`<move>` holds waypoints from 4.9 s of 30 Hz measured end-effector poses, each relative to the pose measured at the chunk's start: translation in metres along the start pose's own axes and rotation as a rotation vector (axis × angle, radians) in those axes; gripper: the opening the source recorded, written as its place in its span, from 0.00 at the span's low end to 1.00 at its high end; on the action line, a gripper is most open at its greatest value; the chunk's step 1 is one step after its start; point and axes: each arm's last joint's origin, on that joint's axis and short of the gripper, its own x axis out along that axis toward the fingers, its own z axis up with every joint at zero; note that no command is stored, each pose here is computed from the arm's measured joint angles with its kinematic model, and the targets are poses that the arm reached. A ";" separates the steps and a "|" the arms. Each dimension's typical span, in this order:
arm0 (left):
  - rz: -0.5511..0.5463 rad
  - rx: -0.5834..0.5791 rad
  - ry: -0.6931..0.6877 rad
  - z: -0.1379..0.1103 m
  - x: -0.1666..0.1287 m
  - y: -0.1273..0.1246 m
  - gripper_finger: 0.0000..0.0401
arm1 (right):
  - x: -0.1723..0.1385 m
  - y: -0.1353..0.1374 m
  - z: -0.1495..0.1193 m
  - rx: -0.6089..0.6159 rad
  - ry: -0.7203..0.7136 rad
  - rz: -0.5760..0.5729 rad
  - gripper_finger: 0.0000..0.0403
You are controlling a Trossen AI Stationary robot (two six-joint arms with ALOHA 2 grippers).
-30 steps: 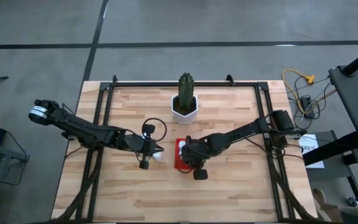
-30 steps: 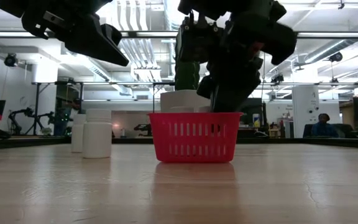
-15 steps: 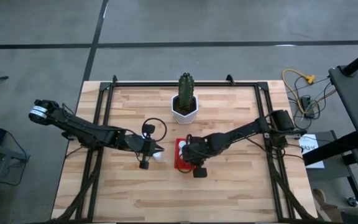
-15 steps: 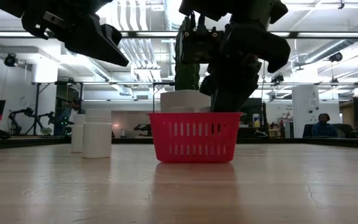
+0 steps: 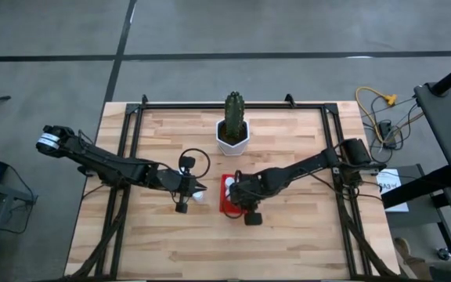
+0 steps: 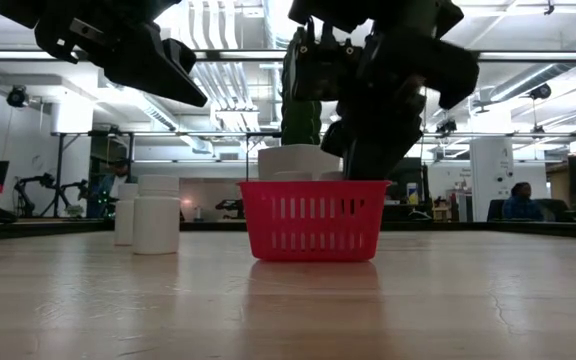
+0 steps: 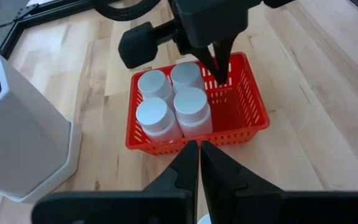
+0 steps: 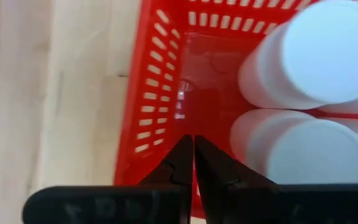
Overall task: Pick and place pill bottles into a basket
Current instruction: Put the white pill bottle into the red bin
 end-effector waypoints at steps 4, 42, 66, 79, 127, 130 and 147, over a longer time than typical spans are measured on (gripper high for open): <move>0.000 0.000 0.000 0.000 0.000 0.000 0.00 | -0.006 0.003 0.001 -0.007 -0.015 0.031 0.02; 0.047 -0.074 -0.311 -0.054 -0.057 0.012 0.00 | -0.114 -0.014 -0.122 -0.062 -0.770 -0.261 0.02; 0.074 0.014 -0.216 -0.077 -0.037 0.007 0.00 | -0.090 -0.030 -0.188 -0.090 -0.898 -0.256 0.02; 0.213 -0.009 -0.219 -0.076 -0.043 0.012 0.14 | -0.090 -0.030 -0.189 -0.090 -0.895 -0.256 0.02; 0.256 -0.208 0.006 -0.104 -0.043 0.026 0.75 | -0.083 -0.032 -0.195 -0.047 -0.862 -0.239 0.02; 0.188 -0.225 0.009 -0.104 -0.042 0.029 0.75 | -0.082 -0.032 -0.196 -0.048 -0.860 -0.239 0.02; 0.142 -0.226 0.079 -0.113 -0.038 0.040 0.75 | -0.082 -0.032 -0.195 -0.048 -0.860 -0.240 0.02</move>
